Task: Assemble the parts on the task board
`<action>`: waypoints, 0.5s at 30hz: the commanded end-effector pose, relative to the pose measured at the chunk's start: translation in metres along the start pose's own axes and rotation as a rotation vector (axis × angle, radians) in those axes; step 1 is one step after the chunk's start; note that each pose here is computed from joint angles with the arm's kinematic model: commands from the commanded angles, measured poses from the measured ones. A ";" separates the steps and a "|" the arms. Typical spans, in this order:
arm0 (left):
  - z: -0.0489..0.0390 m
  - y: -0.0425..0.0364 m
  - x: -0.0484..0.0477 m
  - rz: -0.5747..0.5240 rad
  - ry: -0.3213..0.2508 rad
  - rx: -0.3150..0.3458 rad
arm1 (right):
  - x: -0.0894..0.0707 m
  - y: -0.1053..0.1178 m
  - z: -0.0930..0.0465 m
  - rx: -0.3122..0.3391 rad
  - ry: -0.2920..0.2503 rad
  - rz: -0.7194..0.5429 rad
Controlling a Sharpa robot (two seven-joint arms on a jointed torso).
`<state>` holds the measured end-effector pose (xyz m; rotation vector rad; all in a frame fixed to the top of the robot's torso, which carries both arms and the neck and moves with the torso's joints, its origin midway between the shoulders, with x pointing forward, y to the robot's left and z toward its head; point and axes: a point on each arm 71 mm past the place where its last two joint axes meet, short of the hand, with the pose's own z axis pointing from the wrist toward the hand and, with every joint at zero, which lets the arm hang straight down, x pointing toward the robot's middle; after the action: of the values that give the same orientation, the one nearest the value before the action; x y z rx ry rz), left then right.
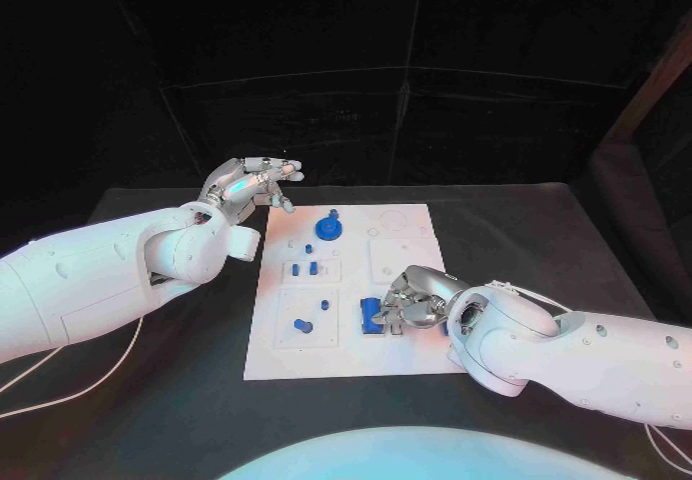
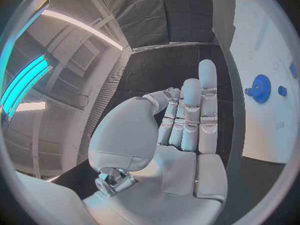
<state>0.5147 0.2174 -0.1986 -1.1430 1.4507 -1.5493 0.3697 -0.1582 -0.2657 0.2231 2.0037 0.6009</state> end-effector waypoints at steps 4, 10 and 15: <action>0.0004 -0.0016 0.0007 -0.002 0.010 0.008 | 0.003 -0.002 -0.001 0.017 0.025 -0.043; 0.0003 -0.0016 0.0003 -0.001 0.009 0.008 | 0.002 -0.001 -0.001 -0.001 0.014 -0.033; 0.0001 -0.0016 -0.0001 -0.001 0.008 0.008 | 0.000 -0.001 -0.002 -0.017 -0.005 -0.015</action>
<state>0.5148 0.2184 -0.1988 -1.1438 1.4504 -1.5470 0.3691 -0.1601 -0.2649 0.2040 2.0002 0.5928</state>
